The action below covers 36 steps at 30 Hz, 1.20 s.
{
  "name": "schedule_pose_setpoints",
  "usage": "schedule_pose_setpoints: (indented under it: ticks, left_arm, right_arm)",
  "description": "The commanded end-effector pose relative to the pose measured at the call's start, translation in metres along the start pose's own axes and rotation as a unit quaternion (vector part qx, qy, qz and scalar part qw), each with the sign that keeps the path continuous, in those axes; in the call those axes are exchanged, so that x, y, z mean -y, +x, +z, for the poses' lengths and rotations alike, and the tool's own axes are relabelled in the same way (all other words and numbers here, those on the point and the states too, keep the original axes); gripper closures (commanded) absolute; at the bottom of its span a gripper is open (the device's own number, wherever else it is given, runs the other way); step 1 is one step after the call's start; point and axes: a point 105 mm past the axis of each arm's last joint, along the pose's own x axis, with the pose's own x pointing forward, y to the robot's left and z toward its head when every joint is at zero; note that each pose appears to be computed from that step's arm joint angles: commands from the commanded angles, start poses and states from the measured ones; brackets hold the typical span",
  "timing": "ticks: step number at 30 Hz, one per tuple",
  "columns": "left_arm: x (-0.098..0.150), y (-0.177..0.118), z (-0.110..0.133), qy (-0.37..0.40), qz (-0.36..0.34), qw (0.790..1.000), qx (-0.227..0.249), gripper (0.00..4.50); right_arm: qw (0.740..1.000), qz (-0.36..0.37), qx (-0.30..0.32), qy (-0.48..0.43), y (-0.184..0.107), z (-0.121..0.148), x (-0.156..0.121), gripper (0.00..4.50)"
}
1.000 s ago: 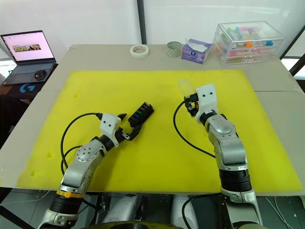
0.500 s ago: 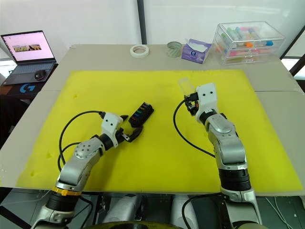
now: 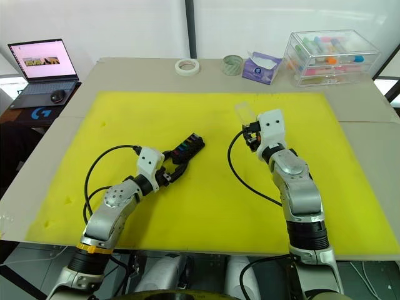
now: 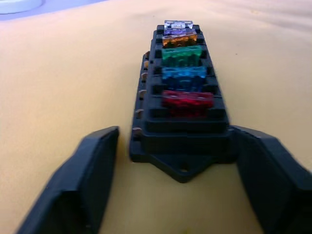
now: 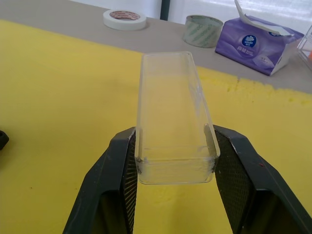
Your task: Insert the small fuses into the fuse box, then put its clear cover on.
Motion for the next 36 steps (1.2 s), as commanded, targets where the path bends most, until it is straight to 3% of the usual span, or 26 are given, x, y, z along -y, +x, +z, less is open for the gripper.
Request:
schedule_pose_setpoints:
  ticks: [1,10,15,19,25,31,36]
  left_arm:
    - [0.000,0.001,-0.014,-0.007,0.003,1.000,-0.027,1.74]
    - [-0.008,-0.006,-0.005,0.006,-0.016,1.000,-0.017,1.74]
    - [-0.007,-0.017,0.015,0.015,-0.152,0.988,-0.005,1.74]
    - [0.004,-0.030,0.024,0.047,-0.314,0.948,-0.025,1.74]
    - [0.005,-0.025,0.025,0.082,-0.434,0.896,-0.040,1.74]
    - [0.009,-0.006,0.027,0.084,-0.473,0.876,-0.026,1.74]
    - [0.011,0.001,0.026,0.103,-0.483,0.869,-0.022,1.74]
  right_arm:
    - [0.999,-0.006,0.036,-0.001,-0.001,0.018,0.003,2.64]
    - [0.999,-0.003,0.038,-0.001,0.001,0.019,0.002,2.64]
    - [0.998,0.037,0.043,-0.025,0.000,0.027,0.003,2.64]
    - [0.988,0.133,0.046,-0.063,-0.005,0.043,-0.002,2.64]
    - [0.950,0.287,0.037,-0.117,-0.019,0.063,-0.016,2.64]
    - [0.890,0.431,0.014,-0.148,-0.045,0.073,-0.041,2.64]
    - [0.851,0.493,-0.016,-0.180,-0.062,0.060,-0.053,2.64]
